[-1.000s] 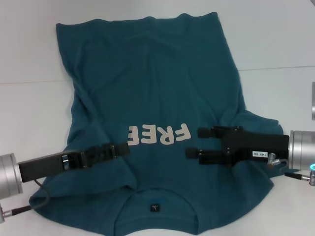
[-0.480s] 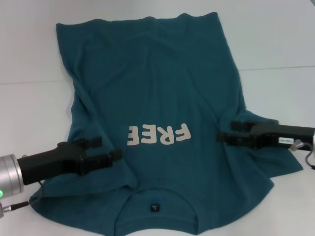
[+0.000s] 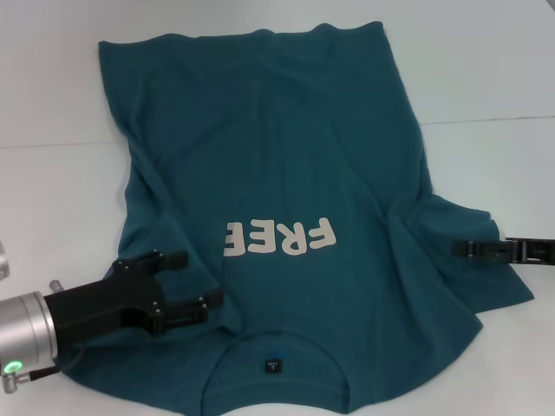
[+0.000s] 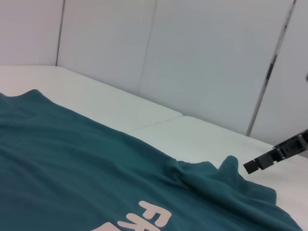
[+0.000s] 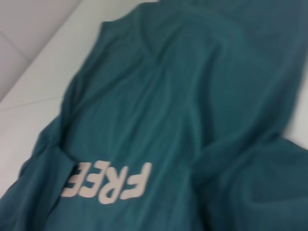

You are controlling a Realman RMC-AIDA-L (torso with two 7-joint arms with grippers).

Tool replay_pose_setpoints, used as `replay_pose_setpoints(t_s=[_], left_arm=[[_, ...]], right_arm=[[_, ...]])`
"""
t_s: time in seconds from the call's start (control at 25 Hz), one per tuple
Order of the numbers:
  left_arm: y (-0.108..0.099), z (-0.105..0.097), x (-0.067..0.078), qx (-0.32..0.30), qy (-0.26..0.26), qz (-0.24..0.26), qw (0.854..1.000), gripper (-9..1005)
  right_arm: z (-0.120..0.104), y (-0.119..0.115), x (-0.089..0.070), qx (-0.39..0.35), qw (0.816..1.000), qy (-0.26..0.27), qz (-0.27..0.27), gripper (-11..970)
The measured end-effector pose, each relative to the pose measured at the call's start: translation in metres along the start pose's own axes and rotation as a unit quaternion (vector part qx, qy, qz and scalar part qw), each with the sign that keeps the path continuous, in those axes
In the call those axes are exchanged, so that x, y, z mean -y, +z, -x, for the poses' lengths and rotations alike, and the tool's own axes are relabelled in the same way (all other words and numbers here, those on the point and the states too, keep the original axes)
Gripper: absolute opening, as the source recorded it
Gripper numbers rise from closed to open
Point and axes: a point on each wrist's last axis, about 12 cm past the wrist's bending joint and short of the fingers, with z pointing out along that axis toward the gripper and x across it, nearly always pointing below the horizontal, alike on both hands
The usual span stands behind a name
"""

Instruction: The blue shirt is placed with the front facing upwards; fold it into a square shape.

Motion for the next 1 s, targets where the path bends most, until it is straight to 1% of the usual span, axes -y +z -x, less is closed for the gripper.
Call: replay_pose_setpoints(t_s=[0.12, 0.28, 0.72, 1.0], left_arm=[[0.002, -0.001, 0.001, 0.0, 0.005, -0.003, 1.0, 907], [0.003, -0.001, 0.002, 0.0, 0.005, -0.005, 1.0, 907], [0.008, 0.0, 0.006, -0.003, 0.0, -0.026, 1.0, 907], [0.009, 0.001, 0.007, -0.003, -0.012, -0.029, 1.0, 907]], right_arm=[[-0.001, -0.008, 0.007, 0.001, 1.0, 0.023, -0.012, 883], [-0.001, -0.012, 0.011, 0.004, 0.999, 0.034, -0.022, 883], [0.014, -0.011, 0.015, 0.024, 0.998, 0.018, -0.055, 884], [0.017, -0.001, 0.013, 0.019, 0.997, 0.006, -0.071, 882]])
